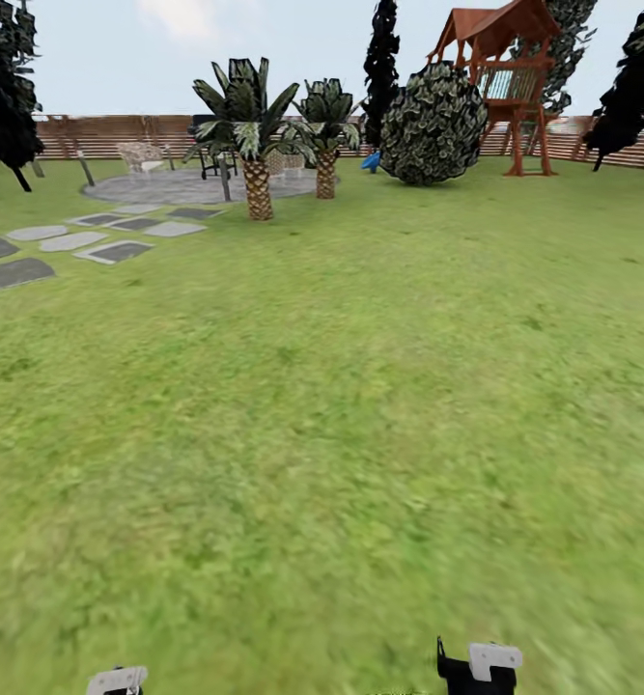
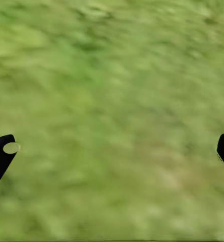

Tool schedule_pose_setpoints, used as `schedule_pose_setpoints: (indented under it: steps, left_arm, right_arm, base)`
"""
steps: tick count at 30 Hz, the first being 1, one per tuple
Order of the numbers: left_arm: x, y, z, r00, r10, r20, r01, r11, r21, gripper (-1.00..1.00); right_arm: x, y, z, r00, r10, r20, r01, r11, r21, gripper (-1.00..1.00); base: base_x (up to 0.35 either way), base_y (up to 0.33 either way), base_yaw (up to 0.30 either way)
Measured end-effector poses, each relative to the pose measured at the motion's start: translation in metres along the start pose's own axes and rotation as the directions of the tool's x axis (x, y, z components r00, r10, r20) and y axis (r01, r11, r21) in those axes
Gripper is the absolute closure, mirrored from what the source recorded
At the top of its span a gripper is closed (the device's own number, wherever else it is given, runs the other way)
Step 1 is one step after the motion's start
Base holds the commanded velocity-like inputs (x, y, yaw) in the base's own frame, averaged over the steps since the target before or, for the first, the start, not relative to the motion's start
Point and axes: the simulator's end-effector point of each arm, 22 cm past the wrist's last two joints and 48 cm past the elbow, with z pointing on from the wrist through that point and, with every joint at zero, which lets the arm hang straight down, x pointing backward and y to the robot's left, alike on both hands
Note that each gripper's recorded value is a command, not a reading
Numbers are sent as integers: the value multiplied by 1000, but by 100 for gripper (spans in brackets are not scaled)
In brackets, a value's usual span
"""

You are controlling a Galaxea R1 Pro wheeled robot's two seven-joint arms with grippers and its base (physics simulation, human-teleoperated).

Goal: In the garden, pick up the pesticide atomizer on the floor and spray pesticide onto both trees until each tree trunk is fully covered.

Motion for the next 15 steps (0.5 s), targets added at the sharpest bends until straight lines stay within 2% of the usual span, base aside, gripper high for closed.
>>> schedule_pose_setpoints:
  steps: [11,15]
  left_arm:
    - [1,0,0,1000,-1,-2,1,1000,-1,100]
    - [0,2,0,1000,-20,2,20,1000,-7,100]
  right_arm:
    - [0,0,0,1000,0,0,0,1000,-1,-100]
    - [0,0,0,1000,-1,-1,1,1000,-1,-100]
  base:
    - [1,-13,-299]
    - [0,0,-299]
